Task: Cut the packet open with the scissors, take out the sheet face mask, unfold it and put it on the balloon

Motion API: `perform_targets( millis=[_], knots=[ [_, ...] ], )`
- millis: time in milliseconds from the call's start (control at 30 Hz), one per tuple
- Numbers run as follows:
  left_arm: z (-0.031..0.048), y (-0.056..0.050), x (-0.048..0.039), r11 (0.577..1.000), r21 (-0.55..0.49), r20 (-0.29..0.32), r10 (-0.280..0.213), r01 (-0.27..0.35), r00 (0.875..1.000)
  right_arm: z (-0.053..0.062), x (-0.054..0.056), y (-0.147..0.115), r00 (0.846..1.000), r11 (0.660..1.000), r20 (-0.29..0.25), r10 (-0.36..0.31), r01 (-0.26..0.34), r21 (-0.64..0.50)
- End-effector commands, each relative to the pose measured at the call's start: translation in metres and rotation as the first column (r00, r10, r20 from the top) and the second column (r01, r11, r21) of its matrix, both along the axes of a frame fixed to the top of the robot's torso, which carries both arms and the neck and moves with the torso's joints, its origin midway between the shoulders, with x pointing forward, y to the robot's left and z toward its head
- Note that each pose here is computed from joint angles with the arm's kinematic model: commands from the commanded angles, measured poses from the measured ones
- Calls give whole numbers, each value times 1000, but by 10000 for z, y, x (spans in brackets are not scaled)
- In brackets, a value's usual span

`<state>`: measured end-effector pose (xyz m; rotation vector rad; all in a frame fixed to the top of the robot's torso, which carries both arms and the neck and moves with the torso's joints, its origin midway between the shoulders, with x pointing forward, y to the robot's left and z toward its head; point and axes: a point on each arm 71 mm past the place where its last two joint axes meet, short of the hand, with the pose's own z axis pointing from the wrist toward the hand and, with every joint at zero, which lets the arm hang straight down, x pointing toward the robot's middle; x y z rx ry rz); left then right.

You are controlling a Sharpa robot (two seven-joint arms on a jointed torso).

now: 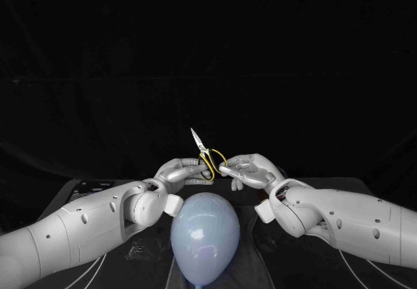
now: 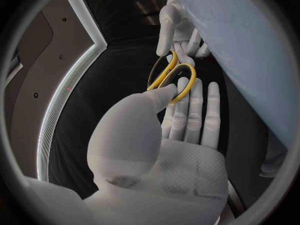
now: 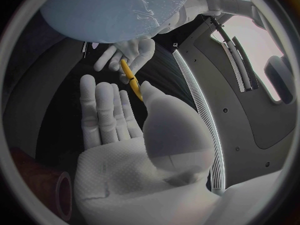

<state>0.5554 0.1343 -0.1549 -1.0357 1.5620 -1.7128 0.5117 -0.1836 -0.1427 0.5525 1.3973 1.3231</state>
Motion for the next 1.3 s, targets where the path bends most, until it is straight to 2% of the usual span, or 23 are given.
perform_targets(
  millis=[33, 267, 800, 1067, 1300],
  knots=[
    [23, -46, -14, 1000, 3, 15, -25, 25, 1000, 13, 13, -2, 1000, 1000, 12, -20, 20, -3],
    [21, -57, -18, 999, 13, 16, -30, 30, 999, 48, 39, -43, 997, 997, 18, -73, 72, 40],
    [-8, -31, -6, 998, 60, 0, -12, 12, 1000, 115, 34, -50, 995, 988, -48, -93, 98, 116],
    [3, -89, -32, 997, 46, 7, -63, 63, 998, 153, 79, -53, 991, 987, -70, -115, 122, 104],
    [20, -135, -53, 996, 38, 26, -87, 86, 996, 147, 108, -18, 990, 989, -75, -122, 128, 76]
  ],
)
